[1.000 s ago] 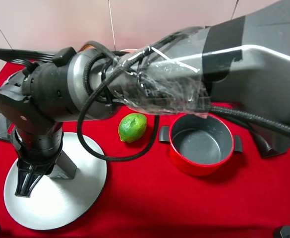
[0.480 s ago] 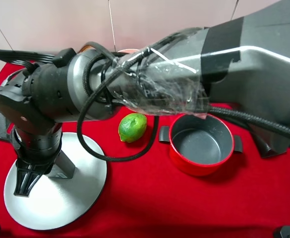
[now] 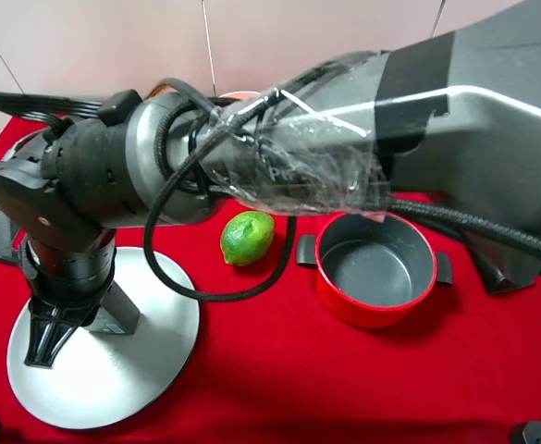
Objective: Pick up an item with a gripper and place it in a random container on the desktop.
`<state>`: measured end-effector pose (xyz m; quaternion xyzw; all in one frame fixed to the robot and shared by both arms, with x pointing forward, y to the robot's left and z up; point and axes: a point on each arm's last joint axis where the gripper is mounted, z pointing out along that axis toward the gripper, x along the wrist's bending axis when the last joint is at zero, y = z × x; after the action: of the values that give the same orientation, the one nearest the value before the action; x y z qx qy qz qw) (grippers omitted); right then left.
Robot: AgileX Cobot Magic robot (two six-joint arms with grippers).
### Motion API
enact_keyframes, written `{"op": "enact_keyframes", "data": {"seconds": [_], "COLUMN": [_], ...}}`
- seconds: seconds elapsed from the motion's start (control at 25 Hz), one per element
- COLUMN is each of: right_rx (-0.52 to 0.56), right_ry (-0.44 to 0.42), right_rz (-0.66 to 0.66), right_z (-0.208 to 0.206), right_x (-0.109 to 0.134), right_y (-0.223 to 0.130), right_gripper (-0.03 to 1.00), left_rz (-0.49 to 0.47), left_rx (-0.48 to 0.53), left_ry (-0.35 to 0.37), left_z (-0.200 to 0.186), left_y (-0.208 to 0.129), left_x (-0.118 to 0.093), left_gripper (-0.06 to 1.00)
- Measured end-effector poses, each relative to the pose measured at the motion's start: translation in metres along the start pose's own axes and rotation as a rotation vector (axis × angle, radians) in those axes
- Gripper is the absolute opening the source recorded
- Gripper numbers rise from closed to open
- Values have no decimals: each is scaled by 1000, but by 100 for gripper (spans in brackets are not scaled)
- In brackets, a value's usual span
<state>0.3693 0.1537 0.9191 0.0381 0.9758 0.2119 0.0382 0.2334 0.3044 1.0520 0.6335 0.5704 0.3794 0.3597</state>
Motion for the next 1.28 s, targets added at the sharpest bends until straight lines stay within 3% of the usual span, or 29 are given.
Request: {"op": "enact_keyframes", "data": {"seconds": [0.32,0.84,1.28], "right_rx": [-7,-9,51], "right_ry": [10,16,30], "right_rz": [14,22,19], "right_z": [0,-1,-2], "right_x": [1,1,3], "right_y": [1,2,-3], "right_gripper": [36,67,69], "left_rz": [0,0,0], "left_rx": [0,0,0], "left_ry": [0,0,0], "left_z": [0,0,0], "left_y": [0,0,0], "left_x": [0,0,0], "left_gripper": [99,99,99]}}
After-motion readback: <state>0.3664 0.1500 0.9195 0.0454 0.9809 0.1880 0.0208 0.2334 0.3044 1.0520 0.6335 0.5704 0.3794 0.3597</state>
